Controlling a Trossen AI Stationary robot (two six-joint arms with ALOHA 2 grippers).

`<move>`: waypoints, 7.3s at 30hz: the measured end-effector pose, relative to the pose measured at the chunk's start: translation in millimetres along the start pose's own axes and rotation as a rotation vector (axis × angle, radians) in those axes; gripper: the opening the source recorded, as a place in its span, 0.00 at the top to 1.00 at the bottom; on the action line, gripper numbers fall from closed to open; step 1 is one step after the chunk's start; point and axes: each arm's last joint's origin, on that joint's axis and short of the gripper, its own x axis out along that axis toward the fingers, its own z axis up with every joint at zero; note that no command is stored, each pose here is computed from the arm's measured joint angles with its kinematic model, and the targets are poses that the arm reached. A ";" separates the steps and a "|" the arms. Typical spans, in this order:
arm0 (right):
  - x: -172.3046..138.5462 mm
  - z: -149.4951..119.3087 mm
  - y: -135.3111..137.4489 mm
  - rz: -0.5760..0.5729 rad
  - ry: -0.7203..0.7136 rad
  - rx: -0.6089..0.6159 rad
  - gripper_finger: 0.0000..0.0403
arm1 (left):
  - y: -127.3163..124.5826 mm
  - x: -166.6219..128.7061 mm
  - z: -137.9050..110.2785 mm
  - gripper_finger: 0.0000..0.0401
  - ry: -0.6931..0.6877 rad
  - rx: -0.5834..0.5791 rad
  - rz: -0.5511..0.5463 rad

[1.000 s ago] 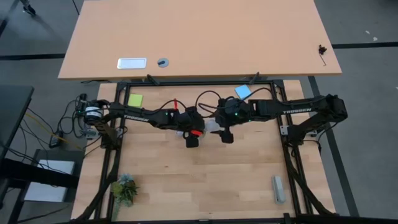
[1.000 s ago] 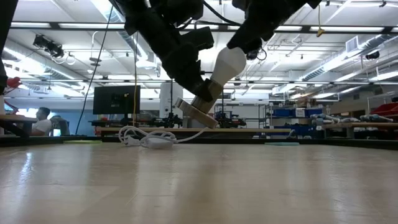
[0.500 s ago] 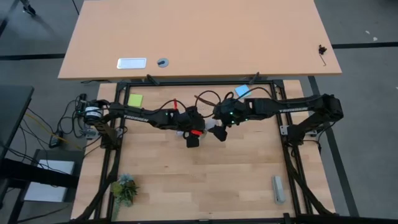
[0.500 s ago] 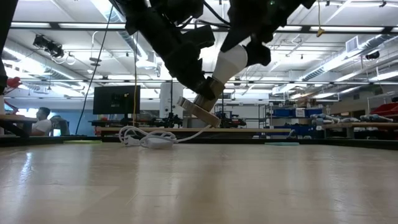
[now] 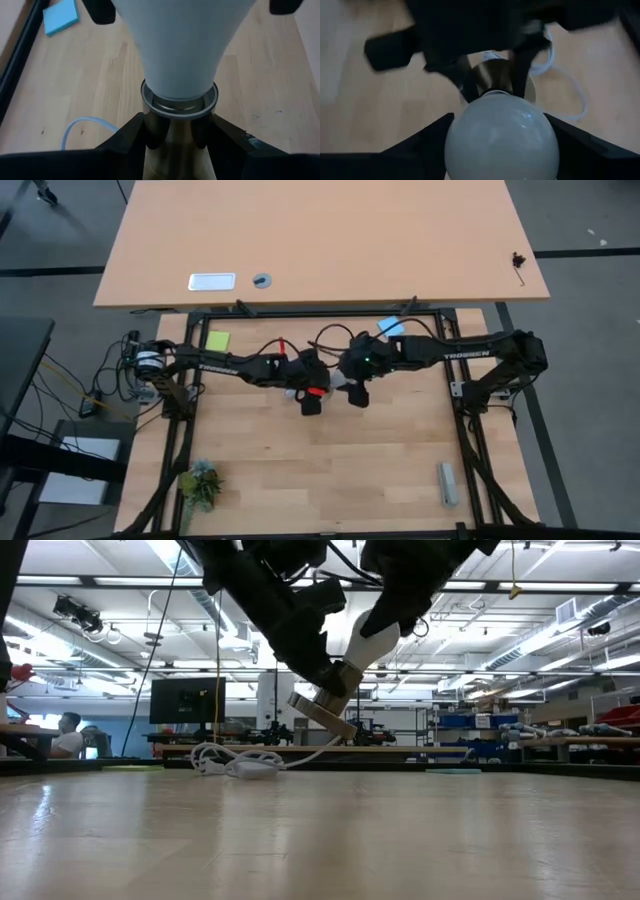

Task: Screw lightbulb
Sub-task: Remove the light bulb from the lamp

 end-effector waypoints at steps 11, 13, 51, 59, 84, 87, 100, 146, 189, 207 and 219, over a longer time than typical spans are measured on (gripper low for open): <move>-9.9 9.6 0.7 0.011 0.011 -0.543 0.25 | 0.2 -1.2 2.2 0.60 -0.018 0.002 -0.011; -10.3 10.3 0.6 0.005 0.010 -0.577 0.24 | -0.3 -0.8 1.2 0.60 -0.012 0.006 -0.022; -11.7 -26.7 18.4 -0.013 0.282 -0.240 0.97 | -1.6 9.9 -5.2 0.60 -0.151 -0.017 -0.014; 12.1 -48.5 17.8 -0.014 0.223 -0.230 0.98 | -6.2 20.1 -33.0 0.60 -0.249 -0.082 -0.049; 3.9 -86.5 -43.6 -0.268 0.448 0.232 0.98 | -10.8 60.9 -76.9 0.59 -0.316 -0.165 0.002; -6.1 -84.6 -43.9 -0.313 0.426 0.214 0.98 | -10.9 61.1 -76.8 0.59 -0.320 -0.165 0.001; -39.6 -102.7 -27.6 -0.221 0.381 0.001 0.98 | -10.1 61.4 -74.2 0.36 -0.329 -0.191 0.017; -11.3 -176.6 -78.9 -0.244 1.135 0.361 0.41 | -3.9 34.4 -59.9 0.29 -0.334 -0.191 0.053; -1.1 -202.9 -95.7 -0.207 1.157 0.543 0.39 | -3.5 34.5 -60.4 0.30 -0.327 -0.194 0.073; 9.0 -184.2 -95.4 -0.057 1.092 0.549 0.71 | 4.7 -2.5 -46.6 0.30 -0.344 -0.166 0.127; 41.0 -119.1 -95.7 0.136 0.551 0.766 0.71 | 6.1 -11.6 -47.7 0.30 -0.303 -0.153 0.123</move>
